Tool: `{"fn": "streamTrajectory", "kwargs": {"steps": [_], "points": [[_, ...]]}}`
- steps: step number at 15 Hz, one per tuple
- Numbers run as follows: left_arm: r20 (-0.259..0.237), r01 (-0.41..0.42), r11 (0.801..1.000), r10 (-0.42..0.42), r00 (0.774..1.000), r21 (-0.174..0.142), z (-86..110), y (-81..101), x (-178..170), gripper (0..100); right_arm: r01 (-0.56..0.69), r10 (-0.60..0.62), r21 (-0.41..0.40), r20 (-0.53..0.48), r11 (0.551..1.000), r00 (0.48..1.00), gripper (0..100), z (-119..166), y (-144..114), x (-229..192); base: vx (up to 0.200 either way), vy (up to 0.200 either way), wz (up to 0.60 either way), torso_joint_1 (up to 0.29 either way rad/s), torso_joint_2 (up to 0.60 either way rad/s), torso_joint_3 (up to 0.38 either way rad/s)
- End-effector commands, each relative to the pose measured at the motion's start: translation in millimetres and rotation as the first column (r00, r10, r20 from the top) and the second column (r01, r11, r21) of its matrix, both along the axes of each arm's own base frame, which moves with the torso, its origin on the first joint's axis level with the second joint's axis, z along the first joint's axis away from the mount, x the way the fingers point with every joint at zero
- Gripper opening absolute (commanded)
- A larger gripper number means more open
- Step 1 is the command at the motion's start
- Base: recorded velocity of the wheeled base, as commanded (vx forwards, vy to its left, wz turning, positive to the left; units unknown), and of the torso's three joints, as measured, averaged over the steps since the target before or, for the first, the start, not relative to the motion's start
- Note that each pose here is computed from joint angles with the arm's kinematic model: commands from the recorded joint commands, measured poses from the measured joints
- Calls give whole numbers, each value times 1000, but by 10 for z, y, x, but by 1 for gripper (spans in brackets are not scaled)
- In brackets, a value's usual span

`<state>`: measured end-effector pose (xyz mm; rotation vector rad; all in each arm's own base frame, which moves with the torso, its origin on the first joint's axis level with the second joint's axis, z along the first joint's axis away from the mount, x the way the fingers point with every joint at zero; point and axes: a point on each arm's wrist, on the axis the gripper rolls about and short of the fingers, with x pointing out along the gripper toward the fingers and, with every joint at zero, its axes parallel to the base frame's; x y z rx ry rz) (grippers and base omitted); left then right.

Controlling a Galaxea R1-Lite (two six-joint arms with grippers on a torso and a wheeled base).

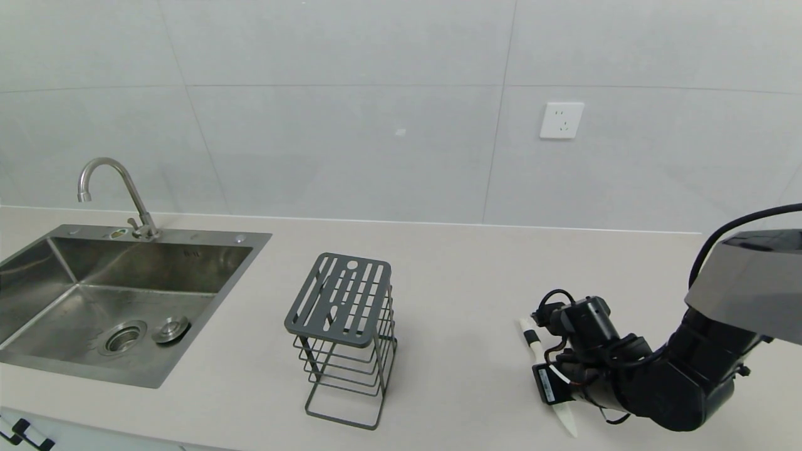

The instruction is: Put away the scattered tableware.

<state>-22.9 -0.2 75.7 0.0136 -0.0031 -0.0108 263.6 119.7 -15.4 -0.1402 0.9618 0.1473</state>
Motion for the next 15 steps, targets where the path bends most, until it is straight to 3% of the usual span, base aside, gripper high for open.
{"fn": "streamTrajectory", "kwargs": {"steps": [1, 9, 12, 15], "points": [[0, 0, 1000, 0, 1000, 0, 1, 0, 1, 100, -5, 1, 45, 85, 999, 996, 0, 222, -3, -6, 0, 0, 0, 0, 0, 0], [-1, 1, 1000, -1, 1000, 6, -1, 0, 1, 100, -75, 53, 95, 212, 993, 976, 0, 509, -4, -67, 0, 0, 0, 0, 0, 0], [0, 1, 1000, -1, 1000, 5, 1, 0, 1, 100, -239, 193, 107, 331, 965, 924, 0, 551, -28, -126, 0, 0, 0, 0, 0, 0], [0, 1, 1000, -1, 1000, 6, 1, 0, 1, 100, -395, 307, 144, 415, 907, 857, 0, 621, -7, -120, 0, 0, 0, 0, 0, 0]]}}
